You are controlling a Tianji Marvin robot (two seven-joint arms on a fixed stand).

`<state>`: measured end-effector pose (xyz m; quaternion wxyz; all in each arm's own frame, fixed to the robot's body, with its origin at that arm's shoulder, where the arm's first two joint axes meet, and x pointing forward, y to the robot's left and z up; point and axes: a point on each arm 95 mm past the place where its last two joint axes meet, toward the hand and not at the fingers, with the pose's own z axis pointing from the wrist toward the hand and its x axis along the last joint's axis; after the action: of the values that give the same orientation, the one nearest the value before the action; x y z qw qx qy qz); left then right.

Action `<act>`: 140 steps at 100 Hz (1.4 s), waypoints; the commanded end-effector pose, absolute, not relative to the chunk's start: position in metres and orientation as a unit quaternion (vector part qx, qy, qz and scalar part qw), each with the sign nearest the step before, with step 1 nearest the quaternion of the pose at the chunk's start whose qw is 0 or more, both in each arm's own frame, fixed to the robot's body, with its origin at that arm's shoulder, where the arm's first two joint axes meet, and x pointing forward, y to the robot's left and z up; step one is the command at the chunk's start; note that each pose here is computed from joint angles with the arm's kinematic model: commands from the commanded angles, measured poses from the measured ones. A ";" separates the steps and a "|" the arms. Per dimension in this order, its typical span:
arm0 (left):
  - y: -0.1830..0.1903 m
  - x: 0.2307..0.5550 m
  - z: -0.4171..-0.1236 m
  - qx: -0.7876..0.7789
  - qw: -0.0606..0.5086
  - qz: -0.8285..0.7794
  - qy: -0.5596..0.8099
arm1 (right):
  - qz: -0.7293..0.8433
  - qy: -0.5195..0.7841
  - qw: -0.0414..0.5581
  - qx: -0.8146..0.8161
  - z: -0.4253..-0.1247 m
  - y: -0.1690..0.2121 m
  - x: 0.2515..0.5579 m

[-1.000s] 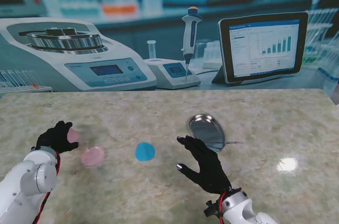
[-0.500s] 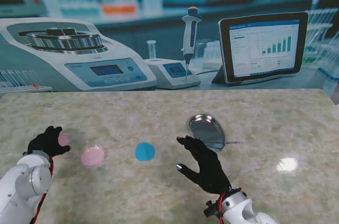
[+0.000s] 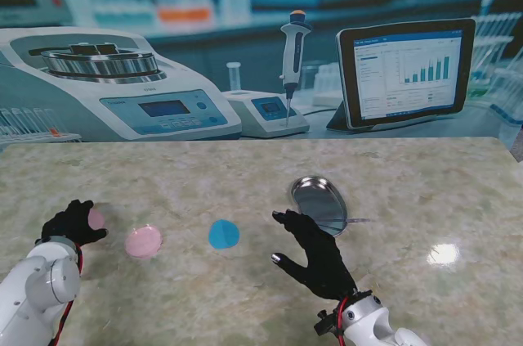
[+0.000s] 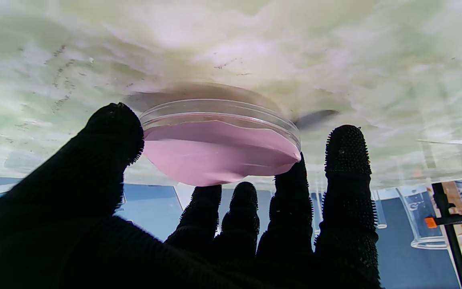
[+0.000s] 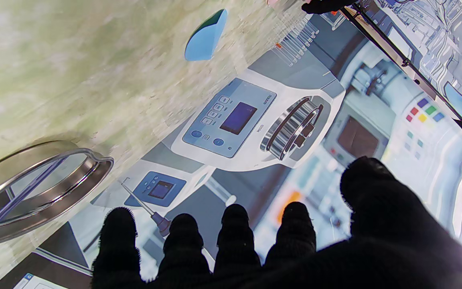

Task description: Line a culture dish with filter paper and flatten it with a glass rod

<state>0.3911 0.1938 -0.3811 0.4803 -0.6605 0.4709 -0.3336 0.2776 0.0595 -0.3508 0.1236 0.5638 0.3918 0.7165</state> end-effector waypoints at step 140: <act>0.164 0.374 -0.347 -0.625 0.454 -0.407 0.488 | 0.718 0.389 0.120 0.565 -0.350 0.062 0.274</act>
<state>0.3756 0.1737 -0.3538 0.4571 -0.6340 0.4849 -0.3923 0.2773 0.0593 -0.3502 0.1238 0.5633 0.3909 0.7173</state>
